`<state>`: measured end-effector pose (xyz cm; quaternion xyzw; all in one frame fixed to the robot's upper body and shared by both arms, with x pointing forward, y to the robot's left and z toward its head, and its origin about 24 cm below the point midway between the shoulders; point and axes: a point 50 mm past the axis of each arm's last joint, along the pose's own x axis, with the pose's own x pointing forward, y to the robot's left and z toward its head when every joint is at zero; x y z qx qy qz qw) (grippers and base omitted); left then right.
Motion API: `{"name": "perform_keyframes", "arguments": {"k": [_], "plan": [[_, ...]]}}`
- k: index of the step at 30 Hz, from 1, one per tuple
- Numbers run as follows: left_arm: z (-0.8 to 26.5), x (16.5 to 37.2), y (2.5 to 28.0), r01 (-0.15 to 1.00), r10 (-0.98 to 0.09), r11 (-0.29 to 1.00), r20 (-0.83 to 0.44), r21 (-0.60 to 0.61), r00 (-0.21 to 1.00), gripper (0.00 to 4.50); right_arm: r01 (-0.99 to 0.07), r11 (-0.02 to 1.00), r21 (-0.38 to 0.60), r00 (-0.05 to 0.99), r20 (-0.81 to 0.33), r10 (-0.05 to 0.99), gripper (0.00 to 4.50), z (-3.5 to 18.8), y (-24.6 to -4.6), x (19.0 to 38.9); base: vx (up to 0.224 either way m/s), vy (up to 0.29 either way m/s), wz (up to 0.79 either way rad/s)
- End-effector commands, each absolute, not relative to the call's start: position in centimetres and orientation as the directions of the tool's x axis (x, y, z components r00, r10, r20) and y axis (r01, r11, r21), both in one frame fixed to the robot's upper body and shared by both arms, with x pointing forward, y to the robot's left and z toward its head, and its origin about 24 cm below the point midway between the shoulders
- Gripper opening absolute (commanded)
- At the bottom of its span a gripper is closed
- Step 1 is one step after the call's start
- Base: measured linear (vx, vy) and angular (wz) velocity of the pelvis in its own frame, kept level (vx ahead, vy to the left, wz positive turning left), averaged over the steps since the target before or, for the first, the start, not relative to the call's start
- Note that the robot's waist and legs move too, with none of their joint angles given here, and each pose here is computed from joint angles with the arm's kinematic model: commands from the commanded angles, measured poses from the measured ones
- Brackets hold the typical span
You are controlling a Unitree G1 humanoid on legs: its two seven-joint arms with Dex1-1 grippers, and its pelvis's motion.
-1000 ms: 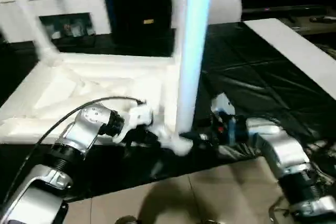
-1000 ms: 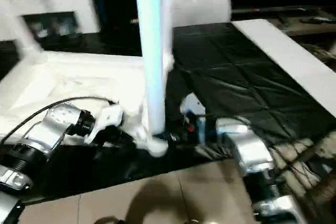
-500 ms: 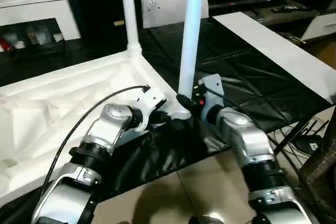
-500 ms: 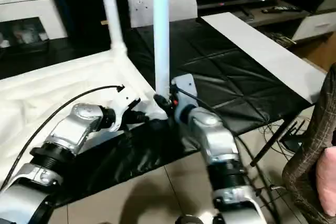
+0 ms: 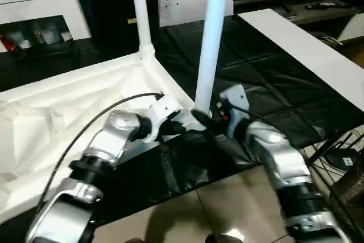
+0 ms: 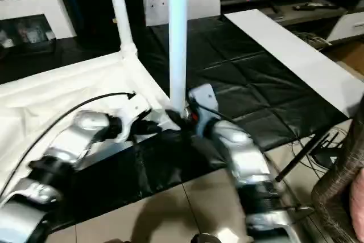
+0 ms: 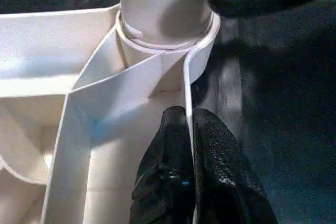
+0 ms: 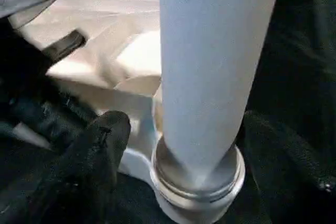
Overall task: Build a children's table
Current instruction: Rotate leg to tighten
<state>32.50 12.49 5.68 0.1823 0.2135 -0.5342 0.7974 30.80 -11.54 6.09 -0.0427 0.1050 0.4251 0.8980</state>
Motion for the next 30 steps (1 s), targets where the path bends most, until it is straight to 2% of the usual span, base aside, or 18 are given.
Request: {"name": "perform_keyframes", "arguments": {"k": [1, 5, 6, 7, 13, 14, 18, 20, 22, 25, 28, 30], "plan": [[6.7, 32.0, 12.1, 0.972, -0.821, 0.214, -0.521, 0.096, 0.232, 0.0, -0.836, 0.548, -0.018, 0.539, -0.215, 0.815, 3.97, 6.6, -11.8, 30.3, 0.0, 0.0, 0.0], [6.6, 31.6, 12.9, 0.988, -0.81, 0.12, -0.567, 0.096, 0.153, 0.0, -0.895, 0.44, -0.072, 0.443, -0.255, 0.859, 4.22, 7.0, -12.9, 29.9, 0.0, 0.0, 0.0], [6.6, 31.5, 13.3, 0.993, -0.8, 0.069, -0.589, 0.096, 0.113, 0.0, -0.923, 0.378, -0.075, 0.383, -0.28, 0.88, 4.22, 7.1, -13.4, 29.6, 0.0, 0.0, 0.0], [6.5, 31.3, 13.6, 0.996, -0.785, 0.019, -0.615, 0.093, 0.072, 0.0, -0.946, 0.318, -0.069, 0.323, -0.301, 0.897, 4.22, 7.2, -13.9, 29.4, 0.0, 0.0, 0.0], [6.6, 30.8, 13.8, 0.994, -0.769, -0.091, -0.639, 0.067, -0.028, 0.0, -0.981, 0.196, -0.017, 0.191, -0.323, 0.927, 4.22, 7.3, -14.4, 28.9, 0.0, 0.0, 0.0], [6.6, 30.6, 13.7, 0.989, -0.761, -0.138, -0.644, 0.054, -0.072, 0.0, -0.989, 0.15, 0.016, 0.137, -0.325, 0.936, 3.98, 7.4, -14.5, 28.8, 0.0, 0.0, 0.0], [6.6, 30.3, 13.6, 0.981, -0.749, -0.191, -0.652, 0.041, -0.118, 0.0, -0.993, 0.11, 0.04, 0.091, -0.325, 0.941, 3.75, 7.5, -14.4, 28.8, 0.0, 0.0, 0.0], [6.5, 30.1, 13.5, 0.972, -0.735, -0.234, -0.66, 0.03, -0.157, 0.0, -0.995, 0.083, 0.054, 0.061, -0.326, 0.943, 3.42, 7.4, -14.3, 28.9, 0.0, 0.0, 0.0], [6.4, 30.0, 13.4, 0.967, -0.729, -0.254, -0.663, 0.029, -0.172, 0.0, -0.996, 0.062, 0.064, 0.038, -0.328, 0.944, 3.38, 7.3, -13.9, 29.1, 0.0, 0.0, 0.0], [6.4, 30.1, 13.1, 0.965, -0.728, -0.26, -0.664, 0.034, -0.173, 0.0, -0.996, 0.023, 0.089, -0.006, -0.322, 0.947, 3.03, 7.2, -13.4, 29.0, 0.0, 0.0, 0.0], [6.4, 30.2, 13.1, 0.964, -0.727, -0.262, -0.666, 0.038, -0.171, 0.0, -0.995, -0.005, 0.102, -0.038, -0.322, 0.946, 2.94, 7.2, -13.1, 28.9, 0.0, 0.0, 0.0], [6.4, 30.2, 13.1, 0.965, -0.726, -0.261, -0.667, 0.04, -0.169, 0.0, -0.994, -0.013, 0.105, -0.047, -0.321, 0.946, 2.63, 7.2, -13.0, 28.9, 0.0, 0.0, 0.0]]}}
